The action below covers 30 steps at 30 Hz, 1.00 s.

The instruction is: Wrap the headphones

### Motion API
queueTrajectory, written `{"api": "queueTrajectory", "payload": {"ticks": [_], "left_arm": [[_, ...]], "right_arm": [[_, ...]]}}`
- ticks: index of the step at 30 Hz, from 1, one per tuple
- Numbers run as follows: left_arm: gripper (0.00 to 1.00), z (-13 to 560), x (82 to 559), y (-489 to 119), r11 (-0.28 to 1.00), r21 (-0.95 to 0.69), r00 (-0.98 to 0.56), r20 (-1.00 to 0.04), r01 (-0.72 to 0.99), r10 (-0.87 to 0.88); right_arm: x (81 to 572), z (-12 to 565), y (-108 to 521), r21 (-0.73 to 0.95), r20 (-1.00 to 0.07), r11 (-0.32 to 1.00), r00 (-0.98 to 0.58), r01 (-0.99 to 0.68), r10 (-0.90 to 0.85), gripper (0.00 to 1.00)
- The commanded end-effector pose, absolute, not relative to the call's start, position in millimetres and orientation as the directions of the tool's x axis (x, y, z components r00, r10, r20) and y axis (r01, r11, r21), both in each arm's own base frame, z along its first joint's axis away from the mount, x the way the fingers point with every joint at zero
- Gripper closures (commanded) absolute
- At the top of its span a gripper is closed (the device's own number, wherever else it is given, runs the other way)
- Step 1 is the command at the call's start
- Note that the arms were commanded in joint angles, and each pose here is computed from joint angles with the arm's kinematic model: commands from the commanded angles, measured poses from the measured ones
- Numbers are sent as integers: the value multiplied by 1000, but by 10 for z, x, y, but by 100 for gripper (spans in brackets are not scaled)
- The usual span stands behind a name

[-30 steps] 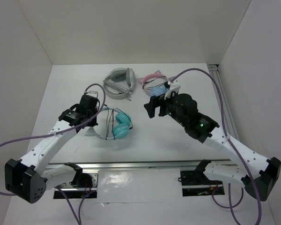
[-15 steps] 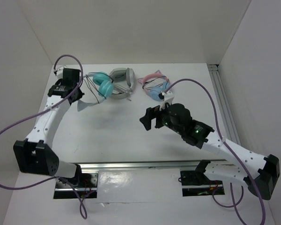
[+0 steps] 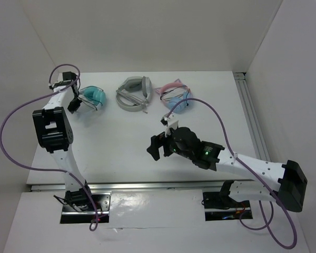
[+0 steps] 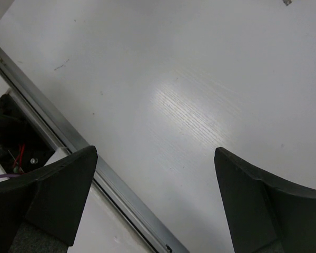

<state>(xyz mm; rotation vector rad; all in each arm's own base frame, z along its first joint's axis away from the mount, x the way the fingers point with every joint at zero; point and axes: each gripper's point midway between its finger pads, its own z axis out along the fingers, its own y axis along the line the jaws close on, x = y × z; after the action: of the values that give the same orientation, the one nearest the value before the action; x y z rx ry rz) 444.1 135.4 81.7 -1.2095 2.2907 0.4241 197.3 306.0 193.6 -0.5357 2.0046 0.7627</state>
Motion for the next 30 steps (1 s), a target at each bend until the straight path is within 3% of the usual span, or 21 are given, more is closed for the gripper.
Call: {"api": "queueTrajectory", "payload": {"ticks": [1,9,12,13,16,17,18,19,20,25,30], "left_arm": [[100,950,4802,1520,523,-77,-360,-640,-849,-679],[100,402,5177,1427,564,-105,-415,-571,-819,-709],[92,270,5252,1415,568,-96,-433,-547,-817,-716],[82,270,5252,1415,568,-96,-433,-547,-817,-716],[66,205,5208,1397,547,-92,-425,-528,-832,-735],[39,253,5208,1443,529,-105,-402,-532,-842,-745],[22,325,5219,1446,529,-115,-395,-539,-841,-744],[6,336,5198,1441,529,-114,-395,-539,-841,-744],[0,408,5212,1441,522,-130,-379,-545,-843,-748],[0,822,5118,1351,512,-206,-334,-550,-834,-765],[0,1920,5114,1115,573,-339,-254,-651,-746,-716]], "right_arm": [[2059,1966,3112,290,-886,723,-462,-628,-46,1],[1989,1859,3337,318,-875,686,-481,-654,-54,1],[1998,1757,3372,314,-867,701,-494,-640,-63,1],[1999,1718,3380,318,-861,705,-504,-634,-65,1],[2019,1687,3456,312,-860,708,-505,-634,-73,1],[1975,1688,3483,319,-857,701,-509,-638,-73,1],[1950,1709,3543,322,-860,691,-506,-647,-73,1],[1952,1674,3548,319,-857,694,-509,-646,-80,1],[1910,1724,3596,330,-857,682,-510,-652,-73,1],[1880,1952,3618,306,-873,694,-482,-652,-68,1],[1856,2190,3514,280,-879,721,-472,-633,-73,1]]}}
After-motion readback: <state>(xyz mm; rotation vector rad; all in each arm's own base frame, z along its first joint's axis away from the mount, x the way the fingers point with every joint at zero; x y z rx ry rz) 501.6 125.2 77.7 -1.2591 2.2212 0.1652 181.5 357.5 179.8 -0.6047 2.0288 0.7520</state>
